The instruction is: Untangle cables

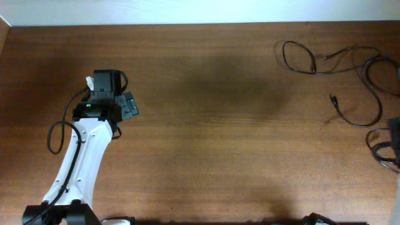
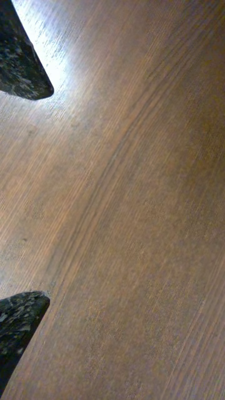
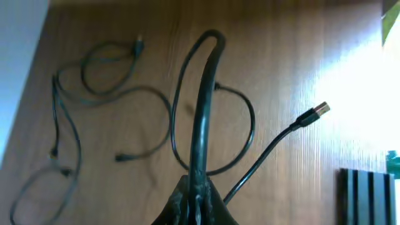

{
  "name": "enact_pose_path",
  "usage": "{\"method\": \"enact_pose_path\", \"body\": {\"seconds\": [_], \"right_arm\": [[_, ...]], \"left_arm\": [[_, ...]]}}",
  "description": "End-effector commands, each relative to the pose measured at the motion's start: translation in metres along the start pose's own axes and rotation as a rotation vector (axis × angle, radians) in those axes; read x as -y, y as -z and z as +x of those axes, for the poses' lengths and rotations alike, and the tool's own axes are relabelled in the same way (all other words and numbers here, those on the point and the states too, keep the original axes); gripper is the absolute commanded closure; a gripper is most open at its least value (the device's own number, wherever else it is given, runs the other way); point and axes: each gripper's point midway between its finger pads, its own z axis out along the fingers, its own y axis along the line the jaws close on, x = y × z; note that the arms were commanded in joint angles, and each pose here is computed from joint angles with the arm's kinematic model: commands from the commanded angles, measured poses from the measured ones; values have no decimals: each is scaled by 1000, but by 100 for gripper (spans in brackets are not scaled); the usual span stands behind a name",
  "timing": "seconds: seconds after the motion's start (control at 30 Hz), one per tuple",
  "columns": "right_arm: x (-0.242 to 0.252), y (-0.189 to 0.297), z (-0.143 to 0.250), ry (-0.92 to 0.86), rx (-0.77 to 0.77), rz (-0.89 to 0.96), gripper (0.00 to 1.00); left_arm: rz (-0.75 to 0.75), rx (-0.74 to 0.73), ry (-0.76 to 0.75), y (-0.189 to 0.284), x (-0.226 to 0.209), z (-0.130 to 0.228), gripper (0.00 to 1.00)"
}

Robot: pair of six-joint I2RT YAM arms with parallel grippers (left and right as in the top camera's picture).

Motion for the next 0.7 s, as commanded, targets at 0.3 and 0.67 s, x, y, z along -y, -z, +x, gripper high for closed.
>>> {"method": "enact_pose_path", "body": {"seconds": [0.3, 0.67], "right_arm": [[-31, -78, -69, -95, 126, -9, 96], [-4, -228, -45, -88, -102, 145, 96]], "left_arm": [[1, 10, -10, 2, 0, -2, 1], [1, 10, -10, 2, 0, -2, 1]]}}
